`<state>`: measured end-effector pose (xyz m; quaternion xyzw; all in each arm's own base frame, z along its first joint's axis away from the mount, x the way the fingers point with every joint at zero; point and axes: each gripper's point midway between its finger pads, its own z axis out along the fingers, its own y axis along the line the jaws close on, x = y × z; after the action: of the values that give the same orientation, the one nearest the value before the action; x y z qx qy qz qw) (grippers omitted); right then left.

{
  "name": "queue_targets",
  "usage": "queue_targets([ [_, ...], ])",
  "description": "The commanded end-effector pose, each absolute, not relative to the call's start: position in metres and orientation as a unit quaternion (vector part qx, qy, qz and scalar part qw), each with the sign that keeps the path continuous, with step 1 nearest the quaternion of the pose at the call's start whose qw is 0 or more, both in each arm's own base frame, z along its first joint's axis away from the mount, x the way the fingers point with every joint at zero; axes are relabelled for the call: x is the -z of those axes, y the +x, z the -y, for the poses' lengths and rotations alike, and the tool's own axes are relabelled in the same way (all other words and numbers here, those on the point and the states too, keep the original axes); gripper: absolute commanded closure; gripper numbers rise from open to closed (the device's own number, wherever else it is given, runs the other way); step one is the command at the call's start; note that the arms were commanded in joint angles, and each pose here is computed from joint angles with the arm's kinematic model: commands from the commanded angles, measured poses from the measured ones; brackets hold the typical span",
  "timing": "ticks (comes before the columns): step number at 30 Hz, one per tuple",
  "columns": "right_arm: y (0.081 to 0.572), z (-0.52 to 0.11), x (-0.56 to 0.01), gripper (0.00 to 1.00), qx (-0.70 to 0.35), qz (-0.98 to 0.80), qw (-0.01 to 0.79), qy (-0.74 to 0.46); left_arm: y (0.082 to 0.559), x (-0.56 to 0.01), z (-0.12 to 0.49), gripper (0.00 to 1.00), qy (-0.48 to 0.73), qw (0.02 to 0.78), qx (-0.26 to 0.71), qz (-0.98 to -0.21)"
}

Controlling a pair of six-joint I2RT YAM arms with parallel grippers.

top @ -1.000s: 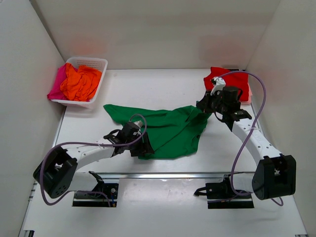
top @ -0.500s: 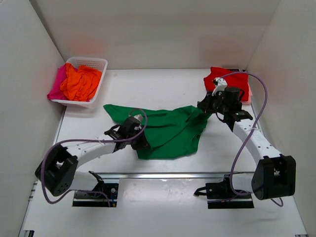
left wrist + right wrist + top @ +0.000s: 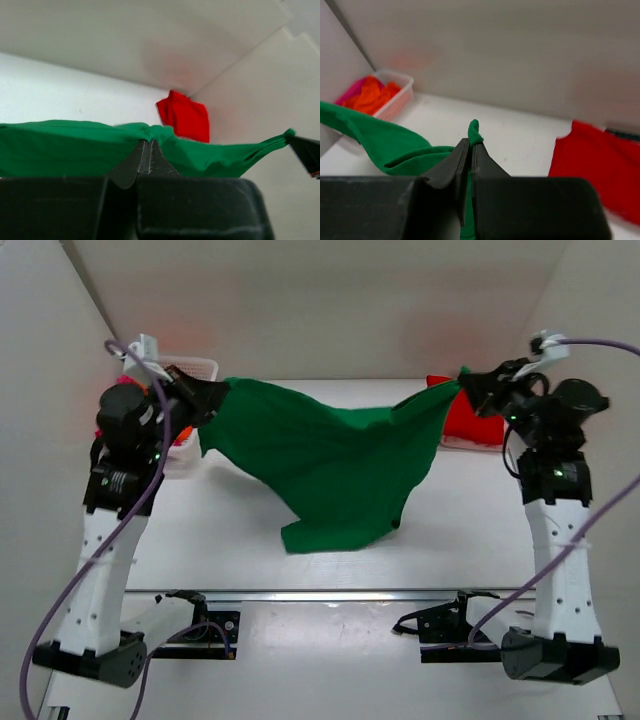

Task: Fold and stack the t-shirts
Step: Flatten out the tshirt

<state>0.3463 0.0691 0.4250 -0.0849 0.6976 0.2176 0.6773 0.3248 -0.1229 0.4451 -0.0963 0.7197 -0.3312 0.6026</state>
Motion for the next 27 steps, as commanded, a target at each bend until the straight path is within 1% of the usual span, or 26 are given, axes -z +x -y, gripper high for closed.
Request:
queue_targets([
  [1, 0.306, -0.058, -0.500, 1.00, -0.205, -0.637, 0.736, -0.101, 0.294, -0.462, 0.113, 1.00, -0.098, 0.623, 0.323, -0.706],
  [5, 0.263, -0.051, -0.545, 1.00, -0.168, -0.597, 0.776, -0.113, 0.260, -0.481, 0.102, 1.00, -0.107, 0.647, 0.336, -0.676],
  [8, 0.227, -0.059, -0.582, 1.00, -0.145, -0.562, 0.804, -0.126, 0.233, -0.495, 0.094, 1.00, -0.111, 0.662, 0.335, -0.661],
  [12, 0.195, -0.054, -0.610, 1.00, -0.111, -0.534, 0.830, -0.118, 0.206, -0.519, 0.083, 1.00, -0.119, 0.681, 0.333, -0.642],
  [16, 0.170, -0.056, -0.628, 1.00, -0.099, -0.511, 0.845, -0.124, 0.194, -0.524, 0.079, 1.00, -0.120, 0.682, 0.334, -0.639],
  [19, 0.169, -0.056, -0.625, 1.00, -0.104, -0.515, 0.843, -0.120, 0.195, -0.515, 0.072, 1.00, -0.138, 0.684, 0.320, -0.641],
  [23, 0.205, -0.062, -0.593, 1.00, -0.130, -0.552, 0.813, -0.135, 0.220, -0.461, 0.080, 1.00, -0.149, 0.646, 0.307, -0.683],
  [24, 0.222, -0.058, -0.578, 1.00, -0.136, -0.567, 0.803, -0.127, 0.225, -0.456, 0.081, 1.00, -0.147, 0.649, 0.304, -0.682],
  [27, 0.260, -0.059, -0.545, 1.00, -0.166, -0.601, 0.771, -0.134, 0.254, -0.415, 0.078, 1.00, -0.163, 0.633, 0.273, -0.706],
])
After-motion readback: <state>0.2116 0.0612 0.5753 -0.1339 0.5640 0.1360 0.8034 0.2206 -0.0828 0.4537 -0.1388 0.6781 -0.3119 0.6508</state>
